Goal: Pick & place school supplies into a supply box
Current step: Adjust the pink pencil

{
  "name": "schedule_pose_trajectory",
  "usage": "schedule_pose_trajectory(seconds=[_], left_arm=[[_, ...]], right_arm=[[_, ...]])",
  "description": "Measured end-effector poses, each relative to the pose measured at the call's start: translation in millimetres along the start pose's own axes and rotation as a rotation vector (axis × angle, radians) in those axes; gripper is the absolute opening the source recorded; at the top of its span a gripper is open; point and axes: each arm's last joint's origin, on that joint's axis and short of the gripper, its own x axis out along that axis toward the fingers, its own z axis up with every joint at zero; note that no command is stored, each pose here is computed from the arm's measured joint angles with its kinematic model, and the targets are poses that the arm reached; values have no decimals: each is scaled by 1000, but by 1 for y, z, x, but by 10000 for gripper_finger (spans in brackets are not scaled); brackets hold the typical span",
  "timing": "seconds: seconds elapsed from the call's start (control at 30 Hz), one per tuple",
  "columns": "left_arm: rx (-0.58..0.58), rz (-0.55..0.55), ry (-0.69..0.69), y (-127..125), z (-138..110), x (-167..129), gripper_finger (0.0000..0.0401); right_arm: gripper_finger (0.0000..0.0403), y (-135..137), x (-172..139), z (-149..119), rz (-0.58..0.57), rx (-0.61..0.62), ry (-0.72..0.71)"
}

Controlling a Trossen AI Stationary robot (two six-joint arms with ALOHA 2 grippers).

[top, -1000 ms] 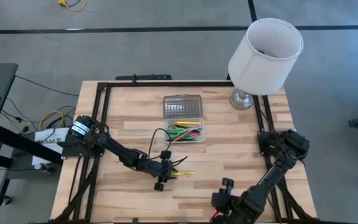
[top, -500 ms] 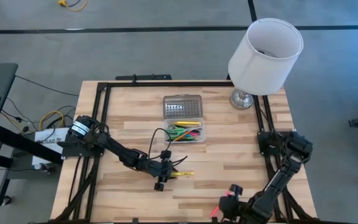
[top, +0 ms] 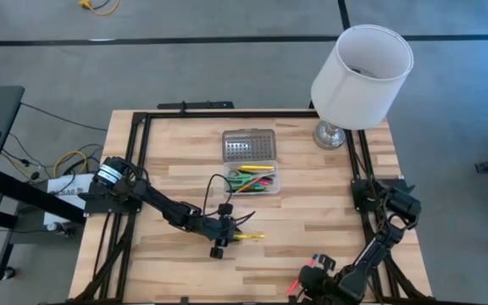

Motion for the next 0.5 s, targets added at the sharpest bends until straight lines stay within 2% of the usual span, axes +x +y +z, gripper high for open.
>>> schedule_pose_trajectory(seconds=[0.5], left_arm=[[1,2,5,1,0,0,138]], right_arm=[[108,-10,18,46,-45,-40,4]])
